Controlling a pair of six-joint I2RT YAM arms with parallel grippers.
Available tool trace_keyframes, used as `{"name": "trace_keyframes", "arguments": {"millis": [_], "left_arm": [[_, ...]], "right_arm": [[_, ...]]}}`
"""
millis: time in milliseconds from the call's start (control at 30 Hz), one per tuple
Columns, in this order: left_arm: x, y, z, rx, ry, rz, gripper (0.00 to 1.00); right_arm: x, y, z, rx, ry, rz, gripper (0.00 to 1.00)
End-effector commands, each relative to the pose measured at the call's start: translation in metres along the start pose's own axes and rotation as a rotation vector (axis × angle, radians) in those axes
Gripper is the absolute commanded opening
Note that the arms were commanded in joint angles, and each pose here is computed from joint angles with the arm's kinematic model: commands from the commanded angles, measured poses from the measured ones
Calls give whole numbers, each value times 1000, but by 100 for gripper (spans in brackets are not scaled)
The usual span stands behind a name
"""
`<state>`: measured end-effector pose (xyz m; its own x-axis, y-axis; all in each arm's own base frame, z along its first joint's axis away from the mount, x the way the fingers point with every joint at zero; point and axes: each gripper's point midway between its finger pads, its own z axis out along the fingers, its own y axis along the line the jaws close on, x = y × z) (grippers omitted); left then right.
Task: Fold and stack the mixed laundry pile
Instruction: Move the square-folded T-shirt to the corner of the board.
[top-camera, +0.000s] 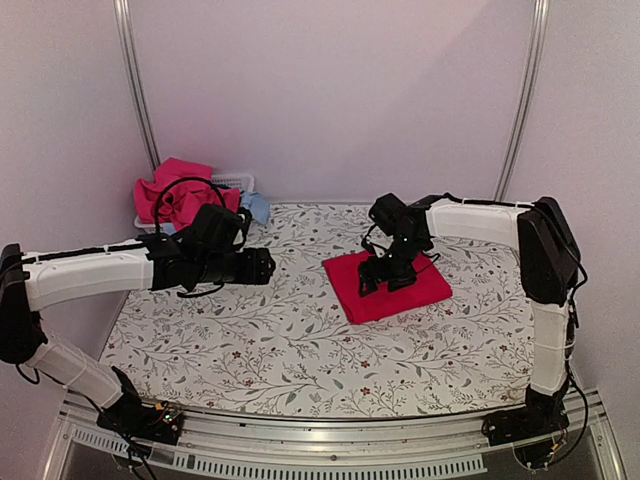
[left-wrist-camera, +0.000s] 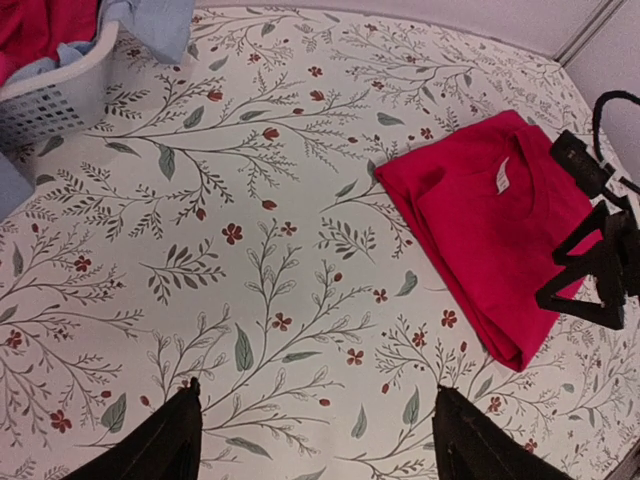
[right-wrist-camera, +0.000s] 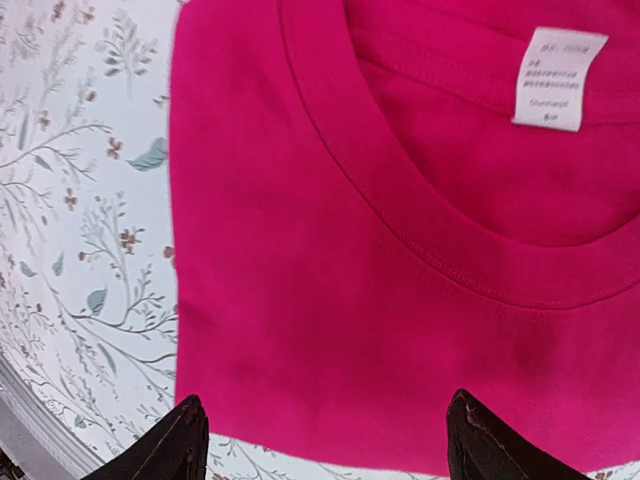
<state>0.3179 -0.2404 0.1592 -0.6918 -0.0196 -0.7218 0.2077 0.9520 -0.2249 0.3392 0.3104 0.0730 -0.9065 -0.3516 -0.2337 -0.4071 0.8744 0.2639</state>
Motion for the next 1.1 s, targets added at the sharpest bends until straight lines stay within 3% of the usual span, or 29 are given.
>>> {"name": "trace_keyframes", "arguments": {"millis": [0, 200, 433, 533, 667, 900, 1067], "left_arm": [[-15, 3, 0, -18, -32, -8, 79], [-13, 7, 2, -33, -25, -14, 79], [-6, 12, 6, -46, -3, -22, 79], [-5, 14, 7, -58, 7, -18, 79], [-10, 14, 5, -65, -4, -23, 79], [-9, 13, 10, -57, -6, -33, 79], [-14, 12, 13, -55, -21, -41, 81]], "right_arm": [[8, -12, 35, 50, 50, 4, 83], [-7, -50, 70, 105, 47, 85, 82], [-92, -70, 87, 76, -67, 97, 80], [-139, -63, 70, 53, -142, 104, 81], [-157, -70, 40, 70, -205, 138, 82], [-84, -55, -28, 42, -182, 147, 82], [-39, -56, -14, 82, -120, 170, 83]]}}
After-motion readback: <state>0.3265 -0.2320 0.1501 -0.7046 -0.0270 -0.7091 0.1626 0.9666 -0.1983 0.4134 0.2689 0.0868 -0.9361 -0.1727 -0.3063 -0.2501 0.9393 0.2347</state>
